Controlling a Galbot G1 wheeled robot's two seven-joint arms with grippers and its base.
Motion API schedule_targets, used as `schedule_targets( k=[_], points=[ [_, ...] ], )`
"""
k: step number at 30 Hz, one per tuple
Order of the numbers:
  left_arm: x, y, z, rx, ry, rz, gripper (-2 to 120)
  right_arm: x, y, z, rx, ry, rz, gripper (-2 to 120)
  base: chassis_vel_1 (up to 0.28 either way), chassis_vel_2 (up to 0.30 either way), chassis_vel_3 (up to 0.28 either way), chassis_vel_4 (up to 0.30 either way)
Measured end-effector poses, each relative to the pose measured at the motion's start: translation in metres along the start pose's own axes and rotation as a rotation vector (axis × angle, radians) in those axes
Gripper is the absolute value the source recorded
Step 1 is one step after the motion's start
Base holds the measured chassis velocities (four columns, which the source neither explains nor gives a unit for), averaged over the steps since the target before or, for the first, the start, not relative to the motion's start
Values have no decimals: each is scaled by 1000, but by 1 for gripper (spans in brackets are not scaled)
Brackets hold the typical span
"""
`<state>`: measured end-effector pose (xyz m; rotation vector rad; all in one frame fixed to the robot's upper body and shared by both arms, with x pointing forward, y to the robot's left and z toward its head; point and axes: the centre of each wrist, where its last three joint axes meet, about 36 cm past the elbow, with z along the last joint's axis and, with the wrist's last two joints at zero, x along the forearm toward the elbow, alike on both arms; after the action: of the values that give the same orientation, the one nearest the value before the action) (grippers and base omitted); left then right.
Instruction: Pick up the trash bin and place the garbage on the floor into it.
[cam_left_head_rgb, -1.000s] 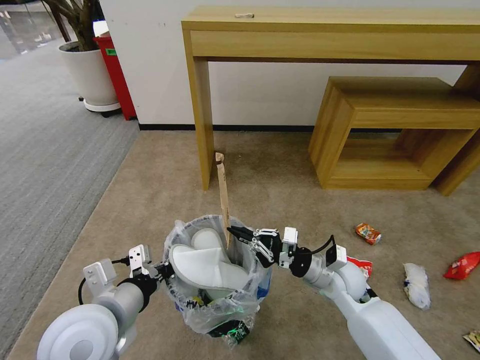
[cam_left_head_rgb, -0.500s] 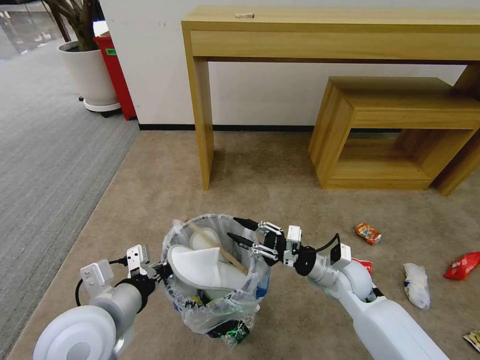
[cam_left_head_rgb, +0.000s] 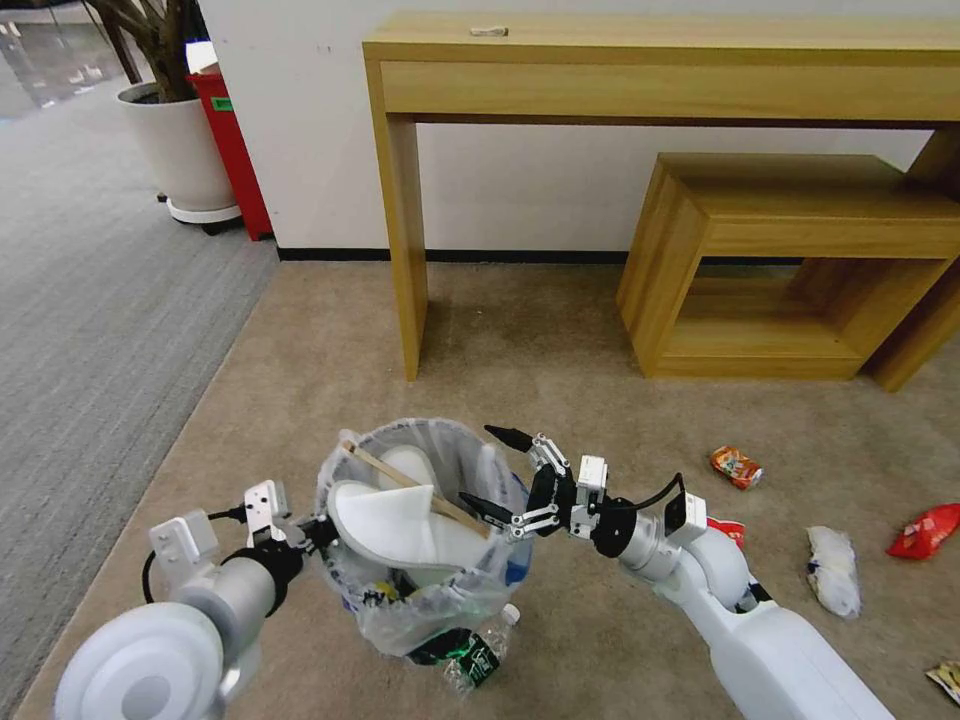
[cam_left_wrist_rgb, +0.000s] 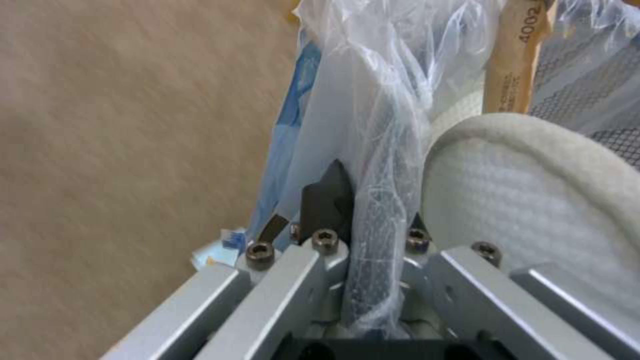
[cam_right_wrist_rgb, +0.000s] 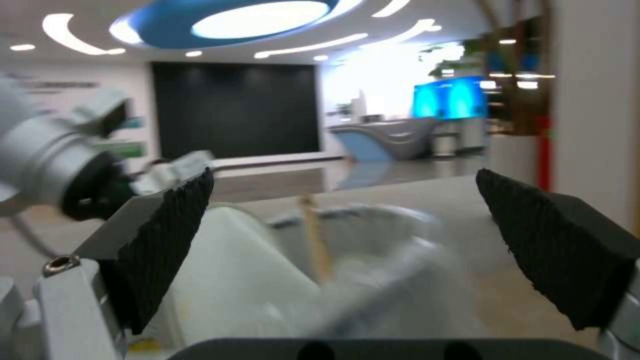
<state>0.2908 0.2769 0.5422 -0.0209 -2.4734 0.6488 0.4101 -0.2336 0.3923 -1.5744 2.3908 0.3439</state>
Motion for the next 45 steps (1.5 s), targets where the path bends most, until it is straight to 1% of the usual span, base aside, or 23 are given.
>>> schedule_targets(
  k=[3,4,5,8,9,10,12,17,19,21,23,24,26,27,28,30,31,32,33,36,38,40,45],
  points=[
    [8,17,-33,-6,-104,-85,1,2,12,-1,-2,-19,192,100,0,0,0,0],
    [8,17,-33,-6,-104,-85,1,2,12,-1,-2,-19,192,100,0,0,0,0],
    [11,22,-42,-5,-137,-117,1,2,17,-1,1,-26,263,100,0,0,0,0],
    [17,33,-55,0,-184,-168,1,0,25,3,24,-21,406,100,0,0,0,0],
    [17,33,-55,0,-184,-168,1,0,25,3,24,-21,406,100,0,0,0,0],
    [21,40,-61,6,-211,-198,1,-1,30,8,43,-7,492,100,0,0,0,0],
    [26,48,-67,15,-242,-231,1,0,35,14,48,12,574,100,0,0,0,0],
    [36,63,-75,41,-288,-289,1,0,46,27,32,43,673,100,0,0,0,0],
    [43,77,-78,70,-314,-328,1,0,58,37,13,87,756,100,0,0,0,0],
    [45,80,-78,77,-320,-338,1,0,62,40,4,107,786,100,0,0,0,0],
    [49,87,-79,91,-331,-355,1,-2,74,46,-33,172,873,100,0,0,0,0],
    [49,87,-79,91,-331,-355,1,-2,74,46,-33,172,873,100,0,0,0,0],
    [52,89,-79,94,-337,-360,1,-6,86,51,-83,244,944,100,0,0,0,0],
    [53,89,-79,92,-339,-358,1,-10,94,52,-125,309,993,100,0,0,0,0],
    [53,89,-79,92,-339,-358,1,-10,94,52,-125,309,993,100,0,0,0,0],
    [55,86,-78,87,-344,-353,1,-18,105,50,-197,441,1083,100,0,0,0,0],
    [57,84,-79,83,-349,-350,1,-25,112,48,-246,551,1154,100,0,0,0,0],
    [58,83,-79,81,-351,-350,1,-29,115,48,-272,614,1186,100,0,0,0,0],
    [58,83,-79,81,-351,-350,1,-29,115,48,-272,614,1186,100,0,0,0,0],
    [60,82,-79,71,-356,-354,1,-44,124,54,-386,823,1254,100,0,0,0,0],
    [60,82,-79,70,-355,-354,1,-44,125,54,-391,831,1255,100,0,0,0,0],
    [61,80,-78,64,-353,-354,1,-53,129,66,-443,899,1271,100,0,0,0,0],
    [61,79,-76,59,-347,-354,1,-67,136,79,-518,961,1276,100,0,0,0,0]
  ],
)
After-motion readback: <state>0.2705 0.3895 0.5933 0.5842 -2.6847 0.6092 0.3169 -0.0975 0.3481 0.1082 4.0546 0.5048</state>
